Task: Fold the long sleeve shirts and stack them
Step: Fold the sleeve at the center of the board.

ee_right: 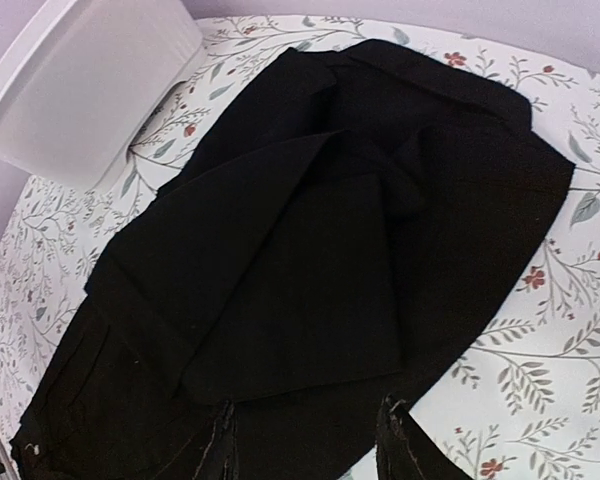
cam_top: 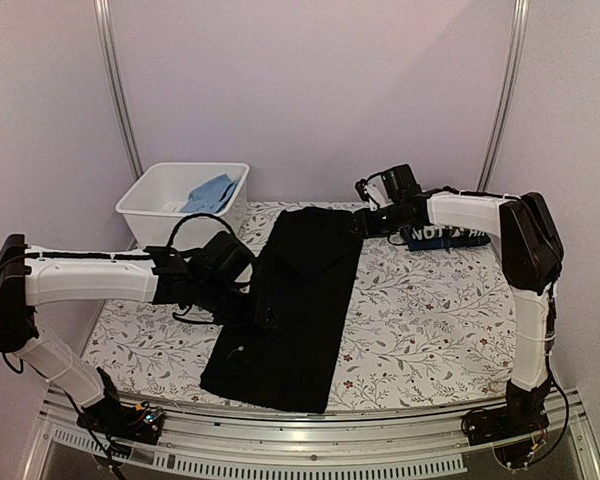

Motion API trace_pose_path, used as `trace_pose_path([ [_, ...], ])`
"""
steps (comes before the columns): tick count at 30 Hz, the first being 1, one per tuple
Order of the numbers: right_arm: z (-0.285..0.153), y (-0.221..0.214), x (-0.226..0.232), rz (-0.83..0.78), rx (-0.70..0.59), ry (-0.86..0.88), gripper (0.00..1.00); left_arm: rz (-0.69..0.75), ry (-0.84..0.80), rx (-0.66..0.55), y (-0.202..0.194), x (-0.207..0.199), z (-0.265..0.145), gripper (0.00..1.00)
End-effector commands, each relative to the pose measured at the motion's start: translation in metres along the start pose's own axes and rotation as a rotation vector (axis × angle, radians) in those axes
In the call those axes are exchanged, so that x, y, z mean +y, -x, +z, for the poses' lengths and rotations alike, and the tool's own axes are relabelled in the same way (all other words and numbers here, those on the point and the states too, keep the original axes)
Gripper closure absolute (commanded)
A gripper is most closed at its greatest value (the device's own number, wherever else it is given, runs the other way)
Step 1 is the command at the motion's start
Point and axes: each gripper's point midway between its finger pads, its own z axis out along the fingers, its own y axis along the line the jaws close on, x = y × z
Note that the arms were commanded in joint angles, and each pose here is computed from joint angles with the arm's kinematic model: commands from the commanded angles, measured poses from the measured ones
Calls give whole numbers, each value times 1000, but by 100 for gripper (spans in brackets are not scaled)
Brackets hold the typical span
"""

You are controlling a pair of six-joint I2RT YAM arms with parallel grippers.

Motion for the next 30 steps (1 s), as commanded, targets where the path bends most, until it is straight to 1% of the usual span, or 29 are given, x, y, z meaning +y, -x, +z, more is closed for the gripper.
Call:
trace_pose_path([
  [1,22,-19,-25,-131,29,-100,53,5,-22,-23,11,-5,-9,50],
  [4,26,-25,-34,-180,31,-167,52,2,-20,-24,11,-3,-10,50],
  [11,41,-47,-23,-444,63,-341,45,-4,-16,-37,13,2,-16,50],
  [16,47,-58,-25,-548,57,-424,41,-12,-18,-46,12,5,-21,50],
  [23,49,-62,-29,-617,25,-513,35,-28,-18,-58,11,11,-26,49],
  [26,50,-51,-33,-624,-22,-576,35,-29,-20,-62,12,10,-28,49],
  [30,55,-48,-32,-636,-42,-583,40,-33,-20,-65,12,11,-30,49],
])
